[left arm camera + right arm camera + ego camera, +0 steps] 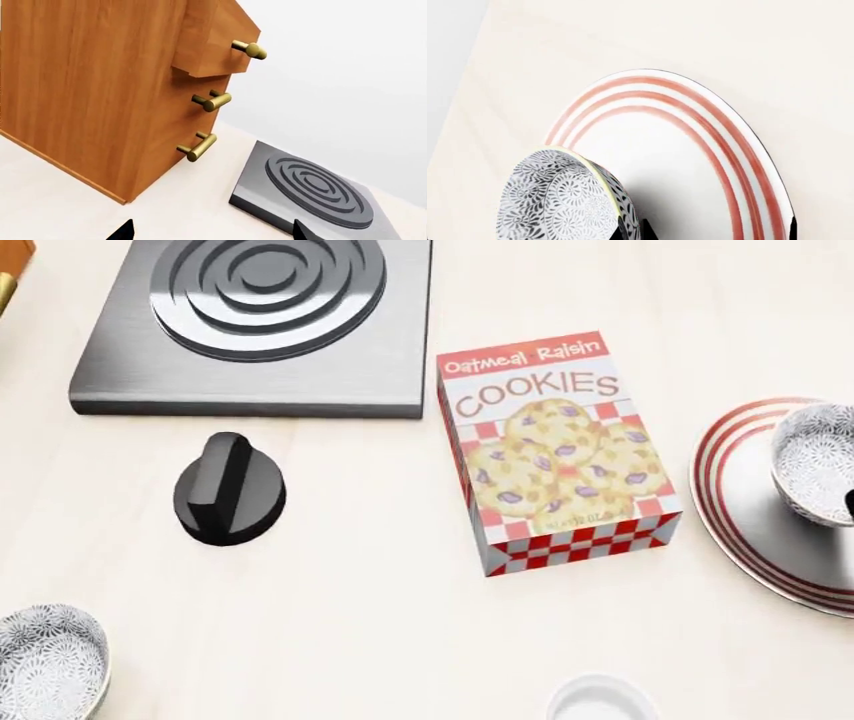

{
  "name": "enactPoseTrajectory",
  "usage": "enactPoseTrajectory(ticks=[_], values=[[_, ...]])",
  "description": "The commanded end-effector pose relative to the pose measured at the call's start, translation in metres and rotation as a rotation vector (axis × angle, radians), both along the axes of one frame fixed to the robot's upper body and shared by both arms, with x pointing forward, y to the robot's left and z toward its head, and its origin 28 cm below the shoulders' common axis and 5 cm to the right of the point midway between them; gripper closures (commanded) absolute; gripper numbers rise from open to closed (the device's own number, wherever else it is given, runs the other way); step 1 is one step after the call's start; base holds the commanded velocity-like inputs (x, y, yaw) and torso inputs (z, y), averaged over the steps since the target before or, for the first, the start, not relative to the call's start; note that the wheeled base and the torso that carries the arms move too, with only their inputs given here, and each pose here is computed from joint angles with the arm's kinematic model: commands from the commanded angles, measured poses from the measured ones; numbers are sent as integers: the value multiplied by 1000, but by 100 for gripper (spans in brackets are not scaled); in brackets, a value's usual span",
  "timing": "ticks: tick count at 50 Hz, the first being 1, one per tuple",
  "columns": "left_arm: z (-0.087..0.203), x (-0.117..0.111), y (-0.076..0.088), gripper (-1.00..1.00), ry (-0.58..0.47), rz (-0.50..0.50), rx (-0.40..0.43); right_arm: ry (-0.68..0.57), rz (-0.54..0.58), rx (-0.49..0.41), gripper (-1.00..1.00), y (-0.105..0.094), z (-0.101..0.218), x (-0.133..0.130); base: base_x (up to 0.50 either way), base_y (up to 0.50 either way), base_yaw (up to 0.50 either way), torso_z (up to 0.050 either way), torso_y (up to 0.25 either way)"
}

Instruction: Pick the akita bowl from table center and place it on the plate.

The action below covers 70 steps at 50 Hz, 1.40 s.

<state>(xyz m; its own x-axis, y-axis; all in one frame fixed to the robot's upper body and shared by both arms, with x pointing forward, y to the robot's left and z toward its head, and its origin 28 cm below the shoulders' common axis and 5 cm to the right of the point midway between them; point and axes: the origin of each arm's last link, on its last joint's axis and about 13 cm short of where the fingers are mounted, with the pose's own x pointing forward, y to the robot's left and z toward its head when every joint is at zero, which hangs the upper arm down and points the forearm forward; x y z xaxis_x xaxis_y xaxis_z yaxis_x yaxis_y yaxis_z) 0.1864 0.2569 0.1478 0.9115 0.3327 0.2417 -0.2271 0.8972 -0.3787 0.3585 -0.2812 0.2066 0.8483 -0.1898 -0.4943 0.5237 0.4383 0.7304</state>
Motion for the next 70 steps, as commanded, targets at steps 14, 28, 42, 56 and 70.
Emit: enactPoseTrajectory(ticks=[14,28,42,56,70], values=[[0,-3,0,-100,-1,-5,-1,-37,27,-17,-100,5,1,5,0,0,0,0,0],[2,-2,0,-100,-3,-8,-3,-137,-126,-58,-100,2,10,4,0,0,0,0,0],[3,-2,0,-100,-5,-8,-8,-387,-321,-211,-100,8,42,-4,0,0,0,0,0],[5,-4,-1,-100,-14,-13,-4,-599,-260,-425,-100,34,77,-34,0,0,0,0,0],[6,-5,-3,-100,-25,-27,6,-741,-152,-558,-100,52,104,-94,0,0,0,0,0]])
